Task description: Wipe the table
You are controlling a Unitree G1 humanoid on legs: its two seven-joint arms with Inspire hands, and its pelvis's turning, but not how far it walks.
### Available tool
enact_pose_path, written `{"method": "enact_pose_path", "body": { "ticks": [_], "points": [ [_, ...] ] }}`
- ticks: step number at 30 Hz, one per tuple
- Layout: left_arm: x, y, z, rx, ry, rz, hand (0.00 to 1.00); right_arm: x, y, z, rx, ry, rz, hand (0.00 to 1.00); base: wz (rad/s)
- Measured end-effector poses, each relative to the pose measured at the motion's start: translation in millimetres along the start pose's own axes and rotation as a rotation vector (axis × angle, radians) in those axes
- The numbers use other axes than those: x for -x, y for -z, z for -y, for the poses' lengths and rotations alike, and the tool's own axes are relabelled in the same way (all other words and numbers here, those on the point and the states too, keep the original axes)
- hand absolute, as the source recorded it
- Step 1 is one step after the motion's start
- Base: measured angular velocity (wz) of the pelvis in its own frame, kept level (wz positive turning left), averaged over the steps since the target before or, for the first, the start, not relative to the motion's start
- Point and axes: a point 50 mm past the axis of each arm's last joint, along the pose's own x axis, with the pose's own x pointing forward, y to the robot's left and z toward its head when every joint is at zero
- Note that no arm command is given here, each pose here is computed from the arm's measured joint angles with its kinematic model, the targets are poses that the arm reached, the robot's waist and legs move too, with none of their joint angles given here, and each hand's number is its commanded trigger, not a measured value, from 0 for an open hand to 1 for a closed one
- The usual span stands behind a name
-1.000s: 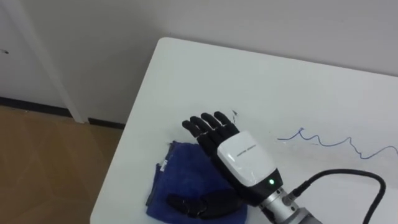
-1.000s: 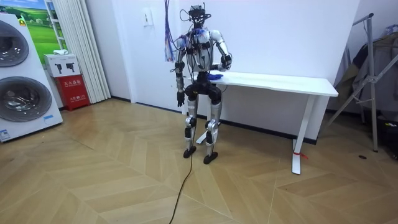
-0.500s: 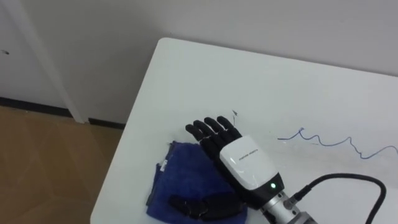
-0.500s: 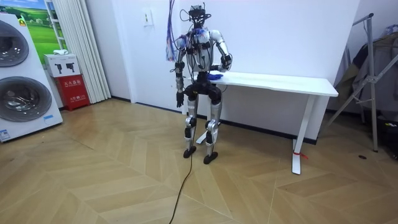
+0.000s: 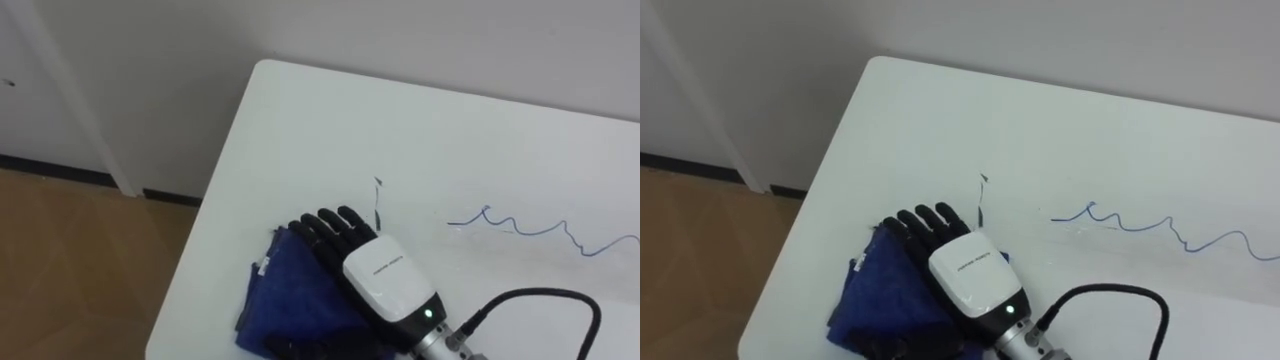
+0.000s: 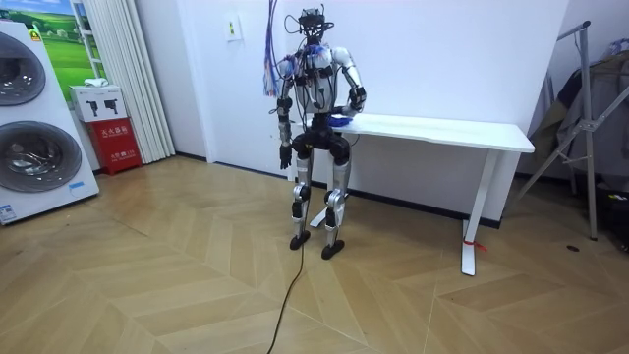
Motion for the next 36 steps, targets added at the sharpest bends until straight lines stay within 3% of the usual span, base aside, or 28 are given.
{"method": "enact_pose_path", "body": {
  "ticks": [8,9,10,24,36],
  "points": [
    [0.0,0,0.5,-0.005,0.003,0.002,0.0,3,-3,-9,-0.028,-0.071,0.001,0.0,0.0],
    [0.0,0,0.5,-0.005,0.003,0.002,0.0,3,-3,-11,-0.028,-0.082,0.002,0.39,0.0],
    [0.0,0,0.5,-0.006,0.003,0.002,0.0,3,-3,-11,-0.027,-0.085,0.001,1.0,0.0],
    [0.4,1,0.8,-0.015,0.005,-0.004,0.0,-9,-1,0,-0.019,0.049,0.006,1.0,0.01],
    [-1.5,-4,-1.4,0.029,-0.004,-0.008,0.0,-11,0,2,-0.064,0.065,-0.007,1.0,0.0]
  ]
}}
